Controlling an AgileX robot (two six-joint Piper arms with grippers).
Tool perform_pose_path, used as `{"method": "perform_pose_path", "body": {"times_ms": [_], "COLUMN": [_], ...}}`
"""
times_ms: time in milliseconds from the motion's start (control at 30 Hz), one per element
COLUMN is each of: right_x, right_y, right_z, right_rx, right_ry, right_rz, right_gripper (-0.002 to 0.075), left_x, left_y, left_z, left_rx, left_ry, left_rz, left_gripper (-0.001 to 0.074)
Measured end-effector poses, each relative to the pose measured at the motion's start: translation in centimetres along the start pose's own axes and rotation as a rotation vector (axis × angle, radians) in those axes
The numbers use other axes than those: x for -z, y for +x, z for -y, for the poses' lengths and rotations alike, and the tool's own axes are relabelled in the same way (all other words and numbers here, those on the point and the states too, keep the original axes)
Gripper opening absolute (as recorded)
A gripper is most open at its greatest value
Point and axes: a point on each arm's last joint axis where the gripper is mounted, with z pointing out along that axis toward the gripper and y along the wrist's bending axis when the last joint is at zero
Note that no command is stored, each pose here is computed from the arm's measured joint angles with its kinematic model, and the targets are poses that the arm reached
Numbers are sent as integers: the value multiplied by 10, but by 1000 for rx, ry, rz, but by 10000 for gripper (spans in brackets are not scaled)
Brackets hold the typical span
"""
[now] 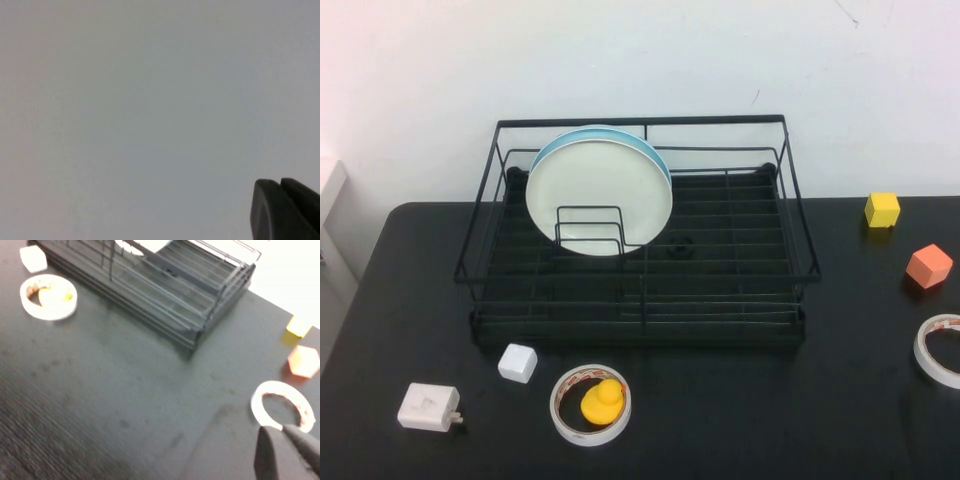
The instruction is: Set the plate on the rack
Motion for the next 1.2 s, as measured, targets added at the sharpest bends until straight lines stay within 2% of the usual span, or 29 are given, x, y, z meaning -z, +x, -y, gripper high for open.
{"method": "perform_pose_path", "body": {"times_ms": [167, 267, 567, 833, 1000, 1200], "right_x": [-10, -11, -23, -29, -29, -29], "right_y": [0, 0, 2, 4, 4, 4], "right_z": [-1, 0, 0, -1, -3, -4], "right_rx": [19, 55, 77, 69, 45, 39], "right_ry": [6, 23, 50, 46, 23, 16], "right_rz": [57, 75, 136, 161, 163, 160], "right_gripper": [-2, -2, -2, -2, -2, -2], "left_x": [20, 27, 39, 66, 80, 90], "left_y": [17, 38, 126, 197, 222, 238], "left_z": [-5, -6, 4, 10, 11, 12], "left_rx": [-12, -22, 77, 64, 52, 56], "left_ry": [-44, -52, -21, 17, 21, 28], "left_rz": [-31, -83, -332, -549, -633, -685], "left_gripper": [0, 0, 0, 0, 0, 0]}}
